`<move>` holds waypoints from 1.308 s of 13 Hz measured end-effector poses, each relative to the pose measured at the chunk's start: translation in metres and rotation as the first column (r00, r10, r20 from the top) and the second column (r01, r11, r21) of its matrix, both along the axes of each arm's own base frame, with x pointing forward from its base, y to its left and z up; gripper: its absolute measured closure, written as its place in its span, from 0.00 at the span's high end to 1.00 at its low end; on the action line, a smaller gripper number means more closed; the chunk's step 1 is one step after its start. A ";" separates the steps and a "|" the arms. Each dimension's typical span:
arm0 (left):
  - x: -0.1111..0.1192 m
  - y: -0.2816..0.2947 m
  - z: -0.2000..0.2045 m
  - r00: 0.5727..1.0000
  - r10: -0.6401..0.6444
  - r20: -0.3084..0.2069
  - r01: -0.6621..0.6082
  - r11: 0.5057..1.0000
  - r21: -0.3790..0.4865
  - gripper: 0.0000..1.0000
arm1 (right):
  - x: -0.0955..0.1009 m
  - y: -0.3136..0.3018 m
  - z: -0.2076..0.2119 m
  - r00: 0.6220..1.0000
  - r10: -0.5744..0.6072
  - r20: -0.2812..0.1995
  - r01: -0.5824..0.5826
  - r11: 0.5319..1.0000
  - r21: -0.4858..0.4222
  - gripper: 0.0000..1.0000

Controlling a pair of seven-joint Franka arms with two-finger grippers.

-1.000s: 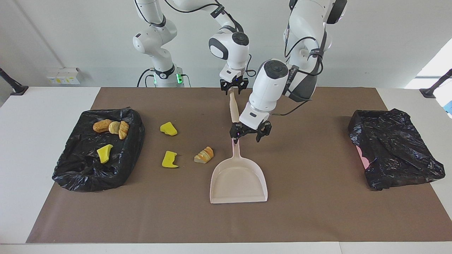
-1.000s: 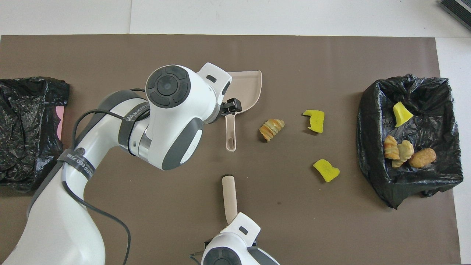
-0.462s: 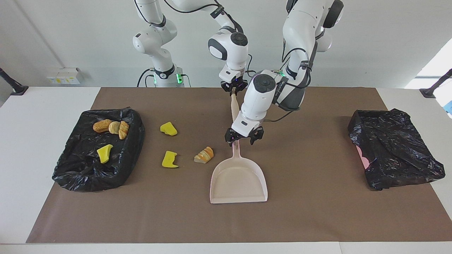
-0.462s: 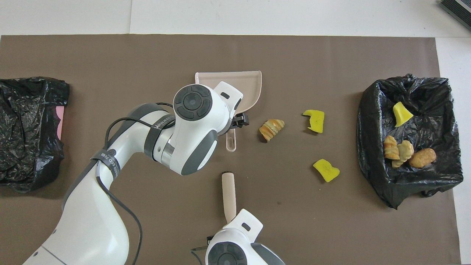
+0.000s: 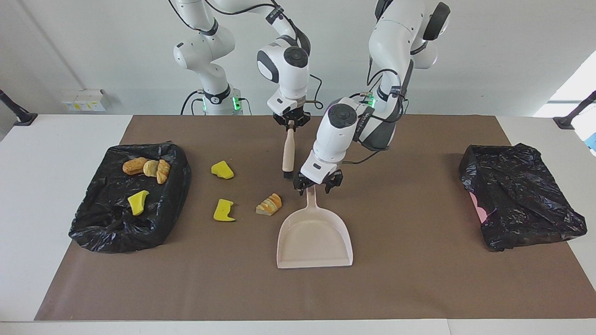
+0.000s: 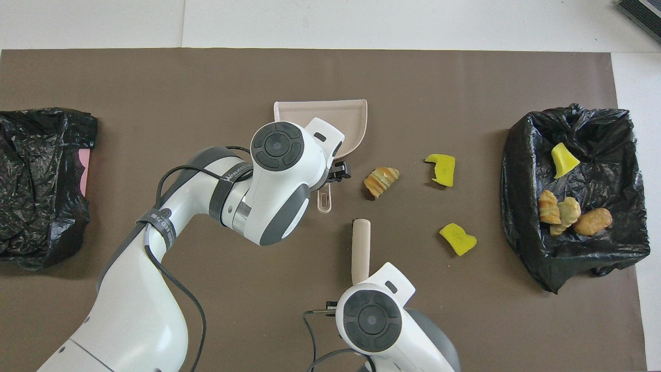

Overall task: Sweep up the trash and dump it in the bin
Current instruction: 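Grasp the dustpan with the left gripper while the right gripper lifts the brush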

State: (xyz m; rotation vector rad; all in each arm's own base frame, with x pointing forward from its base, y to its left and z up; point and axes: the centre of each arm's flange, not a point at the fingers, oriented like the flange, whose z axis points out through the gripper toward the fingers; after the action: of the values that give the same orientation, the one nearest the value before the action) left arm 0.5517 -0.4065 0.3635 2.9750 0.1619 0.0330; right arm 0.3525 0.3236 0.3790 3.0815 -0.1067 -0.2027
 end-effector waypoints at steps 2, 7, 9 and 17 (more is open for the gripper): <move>0.000 0.000 0.000 1.000 0.001 -0.002 -0.001 1.000 0.001 0.69 | 0.013 -0.028 0.020 0.999 -0.033 0.008 0.033 0.999 0.001 0.26; -0.002 -0.001 -0.001 1.000 0.002 -0.011 -0.002 1.000 0.007 0.33 | 0.031 -0.093 0.018 0.985 -0.162 -0.051 0.151 0.973 -0.173 0.26; -0.001 0.001 -0.001 1.000 -0.014 -0.004 0.014 1.000 0.019 0.33 | 0.028 -0.107 0.016 0.973 -0.219 -0.075 0.195 0.950 -0.245 0.26; 0.011 0.082 0.075 0.847 -0.530 -0.046 0.530 0.835 0.146 0.33 | 0.011 -0.213 -0.028 0.922 -0.384 -0.057 0.361 0.901 -0.243 0.26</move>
State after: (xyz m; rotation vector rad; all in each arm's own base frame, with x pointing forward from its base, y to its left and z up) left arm 0.5626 -0.3242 0.4383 3.0536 -0.7019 -0.0300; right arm 0.3631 0.1109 0.3512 2.7842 -0.6701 -0.3380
